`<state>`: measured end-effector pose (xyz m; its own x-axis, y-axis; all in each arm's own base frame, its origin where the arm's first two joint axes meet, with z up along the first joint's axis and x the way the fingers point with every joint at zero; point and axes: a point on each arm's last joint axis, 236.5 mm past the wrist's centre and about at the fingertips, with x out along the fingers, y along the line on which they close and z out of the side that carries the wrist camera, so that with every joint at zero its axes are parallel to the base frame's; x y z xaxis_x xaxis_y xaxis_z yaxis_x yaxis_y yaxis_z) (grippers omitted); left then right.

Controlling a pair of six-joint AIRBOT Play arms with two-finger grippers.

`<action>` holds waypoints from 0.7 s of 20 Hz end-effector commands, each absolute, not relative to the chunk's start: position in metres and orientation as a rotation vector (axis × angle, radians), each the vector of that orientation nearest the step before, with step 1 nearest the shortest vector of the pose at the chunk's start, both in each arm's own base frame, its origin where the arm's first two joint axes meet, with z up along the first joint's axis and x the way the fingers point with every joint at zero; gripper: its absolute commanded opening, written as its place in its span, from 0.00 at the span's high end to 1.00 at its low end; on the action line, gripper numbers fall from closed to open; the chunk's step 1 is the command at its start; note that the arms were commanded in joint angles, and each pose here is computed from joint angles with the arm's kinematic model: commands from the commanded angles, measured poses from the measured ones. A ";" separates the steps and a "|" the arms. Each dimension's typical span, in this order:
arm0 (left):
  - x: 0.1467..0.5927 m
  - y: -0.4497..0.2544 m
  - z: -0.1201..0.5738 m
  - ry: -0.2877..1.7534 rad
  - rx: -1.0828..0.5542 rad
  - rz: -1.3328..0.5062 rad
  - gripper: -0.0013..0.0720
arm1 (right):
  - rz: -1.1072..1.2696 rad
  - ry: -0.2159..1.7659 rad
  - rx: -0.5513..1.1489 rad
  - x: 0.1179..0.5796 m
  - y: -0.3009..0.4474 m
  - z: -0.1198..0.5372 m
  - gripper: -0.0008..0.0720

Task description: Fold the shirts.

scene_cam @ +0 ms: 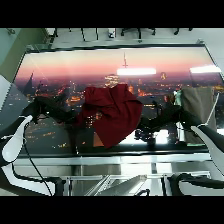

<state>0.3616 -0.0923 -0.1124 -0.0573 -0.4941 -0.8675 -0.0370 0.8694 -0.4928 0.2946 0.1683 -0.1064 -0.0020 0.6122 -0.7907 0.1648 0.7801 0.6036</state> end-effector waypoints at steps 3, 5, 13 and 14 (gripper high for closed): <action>0.381 -0.106 -0.088 1.568 -0.390 -0.456 0.96 | 0.339 1.482 0.657 0.317 0.176 -0.120 0.46; 0.391 -0.112 -0.070 1.518 -0.405 -0.473 0.96 | 0.303 1.410 0.679 0.336 0.175 -0.120 0.48; 0.399 -0.143 0.003 1.366 -0.530 -0.588 0.96 | 0.422 1.338 0.641 0.351 0.224 -0.089 0.97; 0.402 -0.146 0.028 1.305 -0.553 -0.614 0.96 | 0.463 1.294 0.638 0.360 0.226 -0.064 0.97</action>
